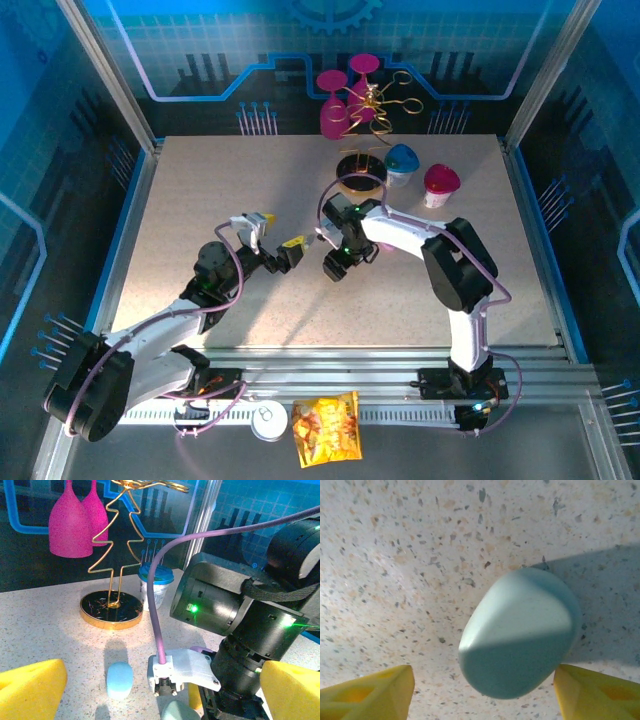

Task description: Insert the wireless bluetooth earbuds into the charging case

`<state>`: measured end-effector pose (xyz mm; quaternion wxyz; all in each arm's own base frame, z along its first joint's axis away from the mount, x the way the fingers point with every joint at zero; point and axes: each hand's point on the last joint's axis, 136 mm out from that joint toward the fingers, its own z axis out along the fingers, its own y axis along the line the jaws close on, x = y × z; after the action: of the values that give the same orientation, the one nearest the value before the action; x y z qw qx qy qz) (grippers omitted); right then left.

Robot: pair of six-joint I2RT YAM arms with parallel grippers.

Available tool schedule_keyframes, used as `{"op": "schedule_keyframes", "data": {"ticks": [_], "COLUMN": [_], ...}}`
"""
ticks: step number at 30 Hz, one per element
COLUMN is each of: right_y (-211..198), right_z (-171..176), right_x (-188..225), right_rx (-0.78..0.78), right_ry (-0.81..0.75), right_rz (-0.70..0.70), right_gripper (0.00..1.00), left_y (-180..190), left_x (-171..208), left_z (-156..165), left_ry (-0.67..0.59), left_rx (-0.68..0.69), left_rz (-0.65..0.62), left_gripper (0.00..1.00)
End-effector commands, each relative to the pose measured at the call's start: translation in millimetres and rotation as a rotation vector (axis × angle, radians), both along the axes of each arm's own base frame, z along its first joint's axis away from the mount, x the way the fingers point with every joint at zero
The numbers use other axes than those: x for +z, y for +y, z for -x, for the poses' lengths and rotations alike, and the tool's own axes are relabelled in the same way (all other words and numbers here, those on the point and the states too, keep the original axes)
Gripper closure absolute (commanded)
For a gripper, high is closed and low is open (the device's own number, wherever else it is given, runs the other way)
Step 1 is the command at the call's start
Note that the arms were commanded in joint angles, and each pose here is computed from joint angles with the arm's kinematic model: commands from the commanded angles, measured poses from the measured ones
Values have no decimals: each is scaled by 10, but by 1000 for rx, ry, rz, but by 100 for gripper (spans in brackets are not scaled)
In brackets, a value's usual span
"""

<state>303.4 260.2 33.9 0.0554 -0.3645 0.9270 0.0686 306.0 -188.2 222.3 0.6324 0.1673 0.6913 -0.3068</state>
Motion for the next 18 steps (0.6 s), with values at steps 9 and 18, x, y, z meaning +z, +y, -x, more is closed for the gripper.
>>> {"op": "schedule_keyframes", "data": {"ticks": [9, 18], "right_y": [47, 96], "right_z": [-273, -286], "right_x": [-21, -155], "right_rx": [-310, -338], "right_ry": [9, 25], "right_rz": [103, 155], "right_gripper": [24, 36], "left_y": [111, 124], "left_x": [-10, -18], "left_z": [43, 45], "left_ry": [-20, -22], "left_rx": [37, 39], "left_rz": [-13, -19], "left_gripper": [1, 1]}}
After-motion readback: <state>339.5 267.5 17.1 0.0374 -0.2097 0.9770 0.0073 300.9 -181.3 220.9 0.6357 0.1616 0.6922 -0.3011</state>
